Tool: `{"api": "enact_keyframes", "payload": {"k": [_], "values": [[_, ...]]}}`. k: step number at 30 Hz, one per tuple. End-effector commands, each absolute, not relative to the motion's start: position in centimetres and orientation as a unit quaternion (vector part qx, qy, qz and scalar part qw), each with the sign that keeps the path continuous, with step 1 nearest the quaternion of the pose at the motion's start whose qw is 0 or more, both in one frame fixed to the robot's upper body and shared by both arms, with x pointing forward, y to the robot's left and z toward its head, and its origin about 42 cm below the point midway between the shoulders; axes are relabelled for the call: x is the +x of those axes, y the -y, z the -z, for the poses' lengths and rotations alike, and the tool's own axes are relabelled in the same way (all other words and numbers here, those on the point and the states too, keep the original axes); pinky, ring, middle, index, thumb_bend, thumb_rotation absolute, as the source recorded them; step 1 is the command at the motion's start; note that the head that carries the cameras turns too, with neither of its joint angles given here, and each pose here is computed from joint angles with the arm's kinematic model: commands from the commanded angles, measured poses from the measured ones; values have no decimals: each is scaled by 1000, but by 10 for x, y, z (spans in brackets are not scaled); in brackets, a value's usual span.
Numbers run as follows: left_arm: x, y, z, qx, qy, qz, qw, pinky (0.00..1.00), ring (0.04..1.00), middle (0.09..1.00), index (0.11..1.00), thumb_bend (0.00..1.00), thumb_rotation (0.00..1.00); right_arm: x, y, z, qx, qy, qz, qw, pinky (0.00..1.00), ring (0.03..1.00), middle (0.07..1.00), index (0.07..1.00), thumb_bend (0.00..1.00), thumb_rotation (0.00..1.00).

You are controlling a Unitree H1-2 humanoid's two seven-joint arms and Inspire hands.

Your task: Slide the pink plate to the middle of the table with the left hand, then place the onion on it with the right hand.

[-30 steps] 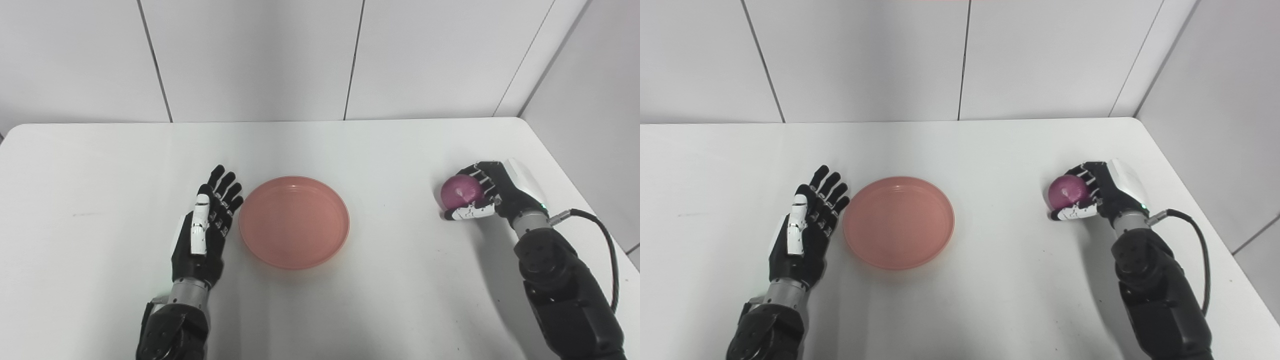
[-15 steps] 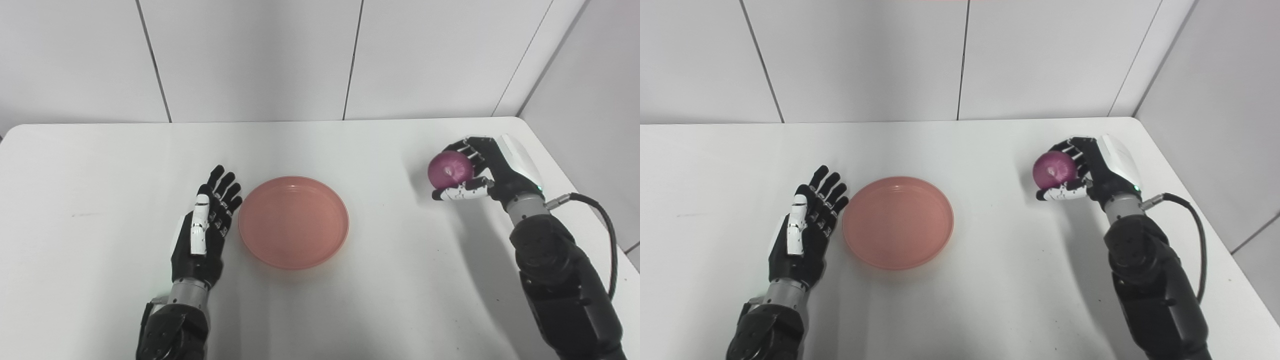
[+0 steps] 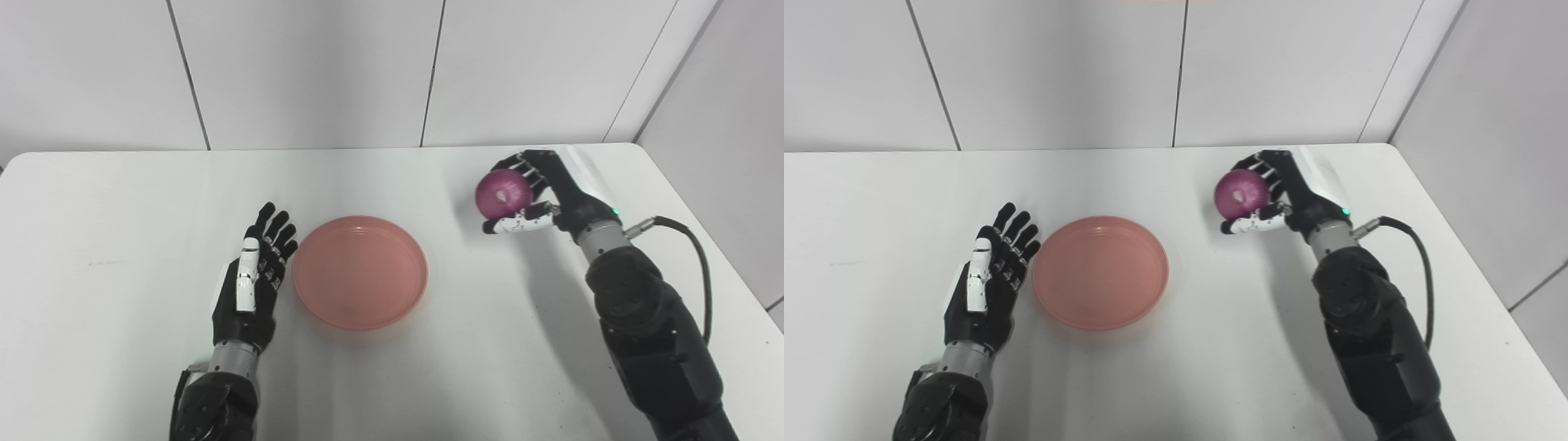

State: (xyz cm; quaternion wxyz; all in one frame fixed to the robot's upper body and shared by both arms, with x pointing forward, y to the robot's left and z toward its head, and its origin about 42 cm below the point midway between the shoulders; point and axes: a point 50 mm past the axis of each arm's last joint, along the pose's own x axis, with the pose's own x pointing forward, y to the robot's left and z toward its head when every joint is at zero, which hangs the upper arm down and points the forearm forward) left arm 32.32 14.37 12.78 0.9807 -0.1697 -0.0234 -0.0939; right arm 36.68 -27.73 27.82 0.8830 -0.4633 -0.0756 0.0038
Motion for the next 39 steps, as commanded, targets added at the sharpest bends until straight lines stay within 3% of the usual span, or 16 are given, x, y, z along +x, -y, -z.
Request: {"api": "enact_keyframes", "payload": {"k": [1, 11, 21, 39], "values": [[318, -139, -119, -171, -3, 90, 981, 955, 946, 951, 934, 450, 1000, 374, 265, -301, -466, 130, -7, 875, 457, 488, 540, 485, 519, 132], [317, -134, -121, -165, -4, 84, 983, 941, 937, 943, 926, 451, 1000, 386, 218, -294, -443, 159, -56, 880, 372, 427, 506, 486, 519, 133], [316, -130, -120, -165, -1, 80, 983, 936, 938, 944, 925, 454, 1000, 395, 176, -283, -434, 168, -103, 879, 421, 457, 517, 485, 520, 135], [314, -120, -123, -174, 1, 67, 983, 940, 941, 943, 922, 444, 1000, 405, 137, -241, -436, 125, -163, 876, 405, 471, 536, 486, 520, 136]]}}
